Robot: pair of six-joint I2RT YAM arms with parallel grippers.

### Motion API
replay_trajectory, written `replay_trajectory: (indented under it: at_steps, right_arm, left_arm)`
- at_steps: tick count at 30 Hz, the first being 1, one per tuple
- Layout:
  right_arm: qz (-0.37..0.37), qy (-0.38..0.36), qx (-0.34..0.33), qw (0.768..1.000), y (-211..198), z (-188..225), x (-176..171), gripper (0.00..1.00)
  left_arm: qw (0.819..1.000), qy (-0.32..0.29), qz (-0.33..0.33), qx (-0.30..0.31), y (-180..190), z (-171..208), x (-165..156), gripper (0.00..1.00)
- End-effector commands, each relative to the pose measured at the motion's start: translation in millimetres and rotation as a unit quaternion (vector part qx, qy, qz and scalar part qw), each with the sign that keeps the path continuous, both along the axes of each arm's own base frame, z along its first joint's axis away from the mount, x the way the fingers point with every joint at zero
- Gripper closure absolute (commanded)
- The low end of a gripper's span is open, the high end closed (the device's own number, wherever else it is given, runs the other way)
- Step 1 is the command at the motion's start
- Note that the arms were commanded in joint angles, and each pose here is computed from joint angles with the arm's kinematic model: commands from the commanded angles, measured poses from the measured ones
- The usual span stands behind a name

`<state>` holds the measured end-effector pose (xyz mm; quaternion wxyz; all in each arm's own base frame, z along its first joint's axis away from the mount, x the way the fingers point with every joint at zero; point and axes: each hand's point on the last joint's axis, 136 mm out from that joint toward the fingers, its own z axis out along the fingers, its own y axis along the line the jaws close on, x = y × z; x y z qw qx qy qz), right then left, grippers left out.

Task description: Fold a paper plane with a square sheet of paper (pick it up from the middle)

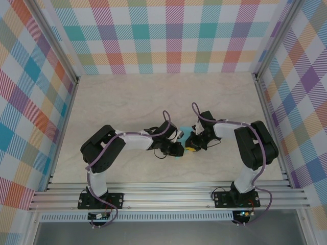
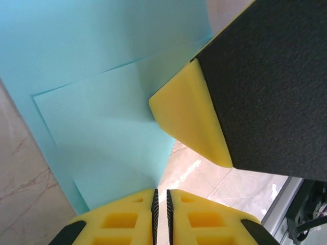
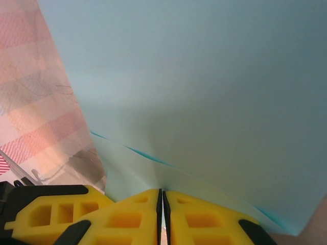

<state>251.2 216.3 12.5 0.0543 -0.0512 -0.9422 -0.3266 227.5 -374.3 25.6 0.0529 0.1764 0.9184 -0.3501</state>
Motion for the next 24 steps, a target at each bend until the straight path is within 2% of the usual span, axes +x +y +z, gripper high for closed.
replay_trajectory:
  at_steps: [1, 12, 24]
  right_arm:
    - [0.000, 0.020, -0.058, 0.998, -16, -28, -8, 0.87]
    - [0.003, 0.016, -0.069, 0.997, -18, -27, -5, 0.86]
    - [0.002, 0.020, -0.073, 0.997, -19, -29, -6, 0.86]
  left_arm:
    - [0.999, 0.022, -0.010, 0.046, 16, -24, -17, 0.85]
    - [0.991, 0.044, -0.011, 0.126, 60, -52, -45, 0.86]
    - [0.988, 0.064, -0.020, 0.136, 80, -54, -68, 0.85]
